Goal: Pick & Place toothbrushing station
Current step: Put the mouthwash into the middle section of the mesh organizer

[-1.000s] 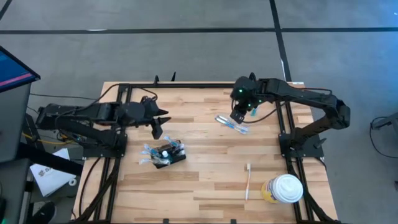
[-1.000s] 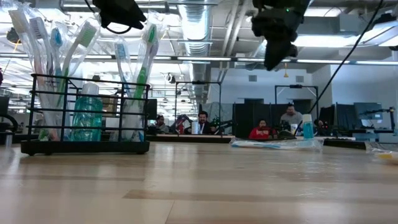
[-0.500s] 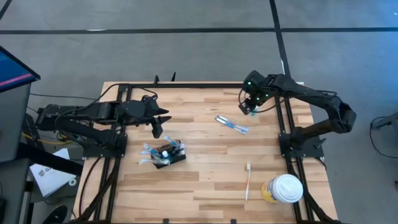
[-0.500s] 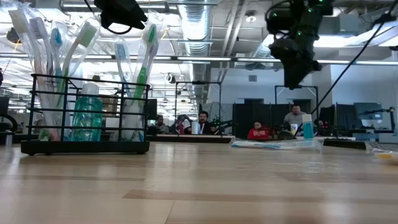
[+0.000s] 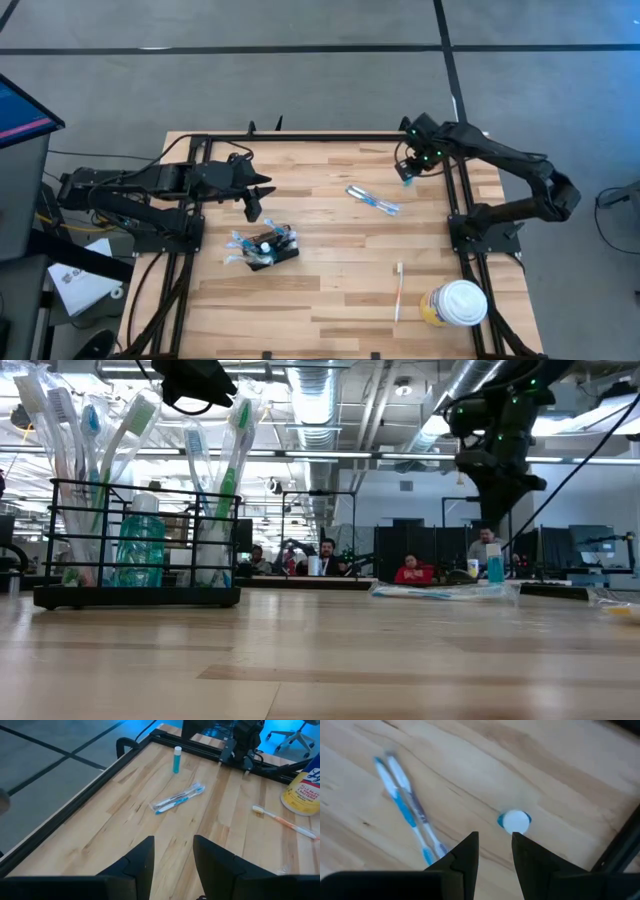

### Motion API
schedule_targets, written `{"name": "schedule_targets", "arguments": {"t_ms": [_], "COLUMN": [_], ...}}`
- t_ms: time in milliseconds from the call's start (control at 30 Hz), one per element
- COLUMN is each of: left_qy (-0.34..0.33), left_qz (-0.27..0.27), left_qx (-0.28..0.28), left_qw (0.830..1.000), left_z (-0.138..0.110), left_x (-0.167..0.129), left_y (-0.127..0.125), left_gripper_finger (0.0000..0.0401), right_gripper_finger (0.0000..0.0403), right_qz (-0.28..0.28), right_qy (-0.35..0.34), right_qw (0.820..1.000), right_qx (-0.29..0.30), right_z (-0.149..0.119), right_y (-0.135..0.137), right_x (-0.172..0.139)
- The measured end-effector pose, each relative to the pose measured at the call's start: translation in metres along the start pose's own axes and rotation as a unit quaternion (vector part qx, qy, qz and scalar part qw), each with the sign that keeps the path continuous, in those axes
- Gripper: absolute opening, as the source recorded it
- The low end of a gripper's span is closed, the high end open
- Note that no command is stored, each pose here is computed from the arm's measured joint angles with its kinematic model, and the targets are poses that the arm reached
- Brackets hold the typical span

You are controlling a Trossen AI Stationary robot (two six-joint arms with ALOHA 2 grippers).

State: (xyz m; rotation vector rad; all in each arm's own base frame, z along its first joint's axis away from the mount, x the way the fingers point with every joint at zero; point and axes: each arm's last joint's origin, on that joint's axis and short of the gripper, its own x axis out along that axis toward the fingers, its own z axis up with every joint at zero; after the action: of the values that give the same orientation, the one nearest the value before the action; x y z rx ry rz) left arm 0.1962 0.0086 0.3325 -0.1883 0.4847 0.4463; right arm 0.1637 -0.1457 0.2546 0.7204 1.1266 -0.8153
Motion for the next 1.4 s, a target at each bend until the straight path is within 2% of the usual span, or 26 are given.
{"name": "schedule_targets", "arguments": {"t_ms": [200, 567, 667, 1267, 1400], "left_qy": [0.000, 0.000, 0.000, 0.001, 0.011], "left_qz": [0.000, 0.000, 0.000, 0.000, 0.003], "left_qx": [0.000, 0.000, 0.000, 0.000, 0.005], "left_qw": [1.000, 1.000, 1.000, 1.000, 1.000], "left_z": [0.000, 0.000, 0.000, 0.000, -0.007], "left_x": [0.000, 0.000, 0.000, 0.000, 0.004], "left_y": [0.000, 0.000, 0.000, 0.000, 0.000], "left_gripper_finger": [0.0131, 0.0131, 0.0131, 0.0131, 0.0131], "right_gripper_finger": [0.0116, 0.0184, 0.0193, 0.0196, 0.0194], "right_qz": [-0.009, -0.020, -0.040, -0.068, -0.064], "right_qy": [0.024, 0.037, 0.038, 0.080, 0.066], "right_qw": [1.000, 0.999, 0.998, 0.995, 0.996], "right_qx": [-0.002, -0.007, -0.004, -0.003, -0.002], "right_z": [0.002, 0.008, 0.009, 0.017, 0.020], "right_y": [-0.003, -0.002, -0.002, -0.001, -0.001], "right_x": [0.012, 0.025, 0.029, 0.060, 0.061]}}
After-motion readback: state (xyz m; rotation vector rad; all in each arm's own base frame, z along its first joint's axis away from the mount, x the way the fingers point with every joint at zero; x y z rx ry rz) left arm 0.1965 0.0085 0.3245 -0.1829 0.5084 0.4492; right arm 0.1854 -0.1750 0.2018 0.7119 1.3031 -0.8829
